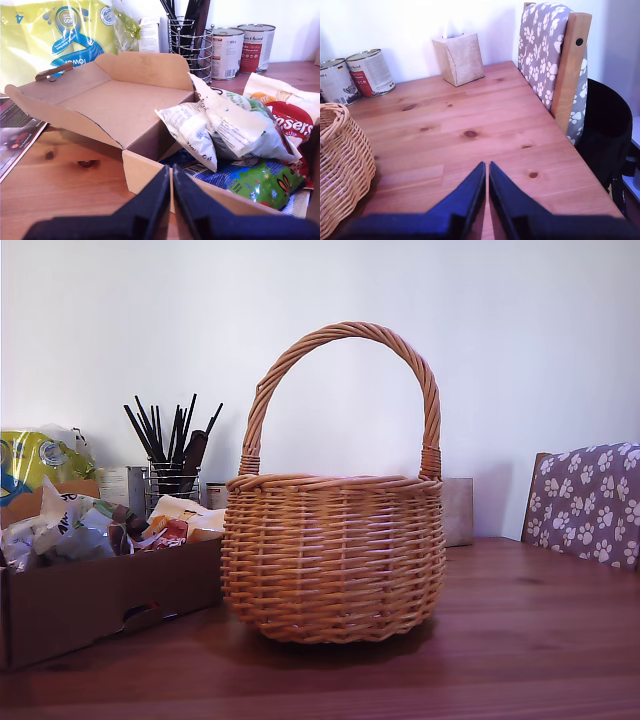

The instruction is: Move the bags of Easter eggs from the cardboard box on the left into the woven basket on the right side.

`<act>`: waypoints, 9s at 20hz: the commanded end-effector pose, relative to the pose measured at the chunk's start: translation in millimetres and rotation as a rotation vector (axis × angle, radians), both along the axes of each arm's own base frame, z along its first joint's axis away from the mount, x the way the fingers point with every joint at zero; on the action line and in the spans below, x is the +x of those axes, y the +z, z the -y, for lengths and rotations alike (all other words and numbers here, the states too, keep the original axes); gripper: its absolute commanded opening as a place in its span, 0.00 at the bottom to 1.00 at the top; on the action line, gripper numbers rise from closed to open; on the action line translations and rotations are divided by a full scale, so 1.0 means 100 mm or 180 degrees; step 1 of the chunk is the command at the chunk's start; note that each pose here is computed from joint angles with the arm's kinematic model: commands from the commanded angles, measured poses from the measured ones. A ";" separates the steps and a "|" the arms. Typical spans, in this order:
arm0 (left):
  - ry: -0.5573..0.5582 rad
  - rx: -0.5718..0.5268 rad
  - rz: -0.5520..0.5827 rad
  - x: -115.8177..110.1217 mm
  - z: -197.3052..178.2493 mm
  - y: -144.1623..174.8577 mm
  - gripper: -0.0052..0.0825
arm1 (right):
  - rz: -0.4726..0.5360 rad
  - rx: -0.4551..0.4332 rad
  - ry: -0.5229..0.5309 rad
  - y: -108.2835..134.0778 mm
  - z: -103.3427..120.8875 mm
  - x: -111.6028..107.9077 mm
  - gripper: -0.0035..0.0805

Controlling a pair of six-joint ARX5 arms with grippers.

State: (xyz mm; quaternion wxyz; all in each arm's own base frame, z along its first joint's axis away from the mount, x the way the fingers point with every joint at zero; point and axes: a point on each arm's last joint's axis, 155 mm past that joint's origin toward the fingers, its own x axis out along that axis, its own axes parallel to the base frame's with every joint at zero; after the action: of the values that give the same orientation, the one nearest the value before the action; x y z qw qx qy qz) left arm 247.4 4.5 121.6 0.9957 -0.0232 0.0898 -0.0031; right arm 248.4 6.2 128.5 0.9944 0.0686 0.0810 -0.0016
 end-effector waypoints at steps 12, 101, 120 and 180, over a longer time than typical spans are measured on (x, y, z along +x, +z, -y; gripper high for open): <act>-0.0034 -0.0066 -0.0089 0.00 0.03 -0.11 0.03 | -0.0007 -0.0018 0.0033 -0.04 -0.02 0.00 0.03; -0.2701 0.2094 -0.2808 1.51 1.05 -0.59 0.23 | -0.1103 0.0181 0.2041 0.78 -1.31 -0.03 0.03; -0.2805 0.1216 -0.1853 1.16 1.49 1.06 0.03 | -0.1106 0.0183 0.2040 0.78 -1.31 -0.03 0.03; -0.1177 -0.0004 -0.3895 1.31 1.02 -0.14 0.20 | -0.1113 0.0129 0.2059 0.76 -1.31 -0.04 0.03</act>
State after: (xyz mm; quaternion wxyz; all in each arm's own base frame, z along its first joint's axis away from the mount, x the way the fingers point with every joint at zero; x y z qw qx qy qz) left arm 376.2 -97.8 82.1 0.7252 -0.0064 0.6706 -0.1561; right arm 244.3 135.1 197.3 0.9122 0.0597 0.2757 0.2973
